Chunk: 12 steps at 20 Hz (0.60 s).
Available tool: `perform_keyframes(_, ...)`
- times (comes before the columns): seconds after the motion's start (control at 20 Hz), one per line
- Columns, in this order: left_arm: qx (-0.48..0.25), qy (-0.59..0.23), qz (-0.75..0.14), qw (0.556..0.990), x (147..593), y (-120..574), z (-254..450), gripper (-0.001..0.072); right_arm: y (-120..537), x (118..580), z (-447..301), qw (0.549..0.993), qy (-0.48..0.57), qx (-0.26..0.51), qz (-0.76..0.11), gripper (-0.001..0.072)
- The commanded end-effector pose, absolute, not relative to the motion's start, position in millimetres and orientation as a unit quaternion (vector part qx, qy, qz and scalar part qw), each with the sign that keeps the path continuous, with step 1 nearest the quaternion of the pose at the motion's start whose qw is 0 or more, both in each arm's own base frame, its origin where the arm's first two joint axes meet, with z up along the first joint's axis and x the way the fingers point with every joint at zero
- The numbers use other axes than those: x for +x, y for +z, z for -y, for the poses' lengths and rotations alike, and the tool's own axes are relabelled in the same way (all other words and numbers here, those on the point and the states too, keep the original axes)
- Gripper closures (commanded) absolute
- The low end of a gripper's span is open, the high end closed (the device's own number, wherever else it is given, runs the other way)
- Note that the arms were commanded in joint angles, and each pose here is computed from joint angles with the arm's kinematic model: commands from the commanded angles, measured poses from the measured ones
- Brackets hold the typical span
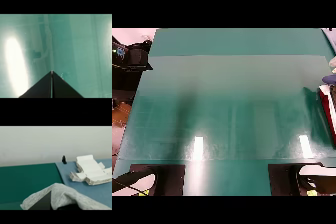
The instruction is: Fold the shirts.
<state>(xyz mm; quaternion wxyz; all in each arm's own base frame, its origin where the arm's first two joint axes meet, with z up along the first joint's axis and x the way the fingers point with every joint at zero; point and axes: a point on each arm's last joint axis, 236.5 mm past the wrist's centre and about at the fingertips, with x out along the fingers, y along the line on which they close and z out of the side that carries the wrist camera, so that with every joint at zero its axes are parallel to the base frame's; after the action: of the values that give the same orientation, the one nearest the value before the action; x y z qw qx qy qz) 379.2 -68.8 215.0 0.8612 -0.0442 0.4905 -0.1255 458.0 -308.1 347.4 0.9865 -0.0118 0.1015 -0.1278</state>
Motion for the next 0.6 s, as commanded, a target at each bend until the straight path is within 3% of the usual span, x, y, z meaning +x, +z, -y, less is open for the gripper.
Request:
perform_keyframes(0.0,-0.044,-0.125,-0.491,0.861,379,215,68,0.0687,308,422,292,0.976,-0.077,0.008,-0.203,0.07)
perform_keyframes(0.15,-0.042,-0.126,-0.49,0.861,379,215,68,0.0688,274,382,293,0.953,-0.078,0.067,-0.286,0.07)
perform_keyframes(0.3,-0.031,-0.134,-0.489,0.861,379,215,69,0.0688,238,320,330,0.889,-0.209,0.168,-0.371,0.0699)
perform_keyframes(0.55,-0.02,-0.14,-0.487,0.862,379,215,69,0.0688,218,251,346,0.817,-0.302,0.265,-0.413,0.0698)
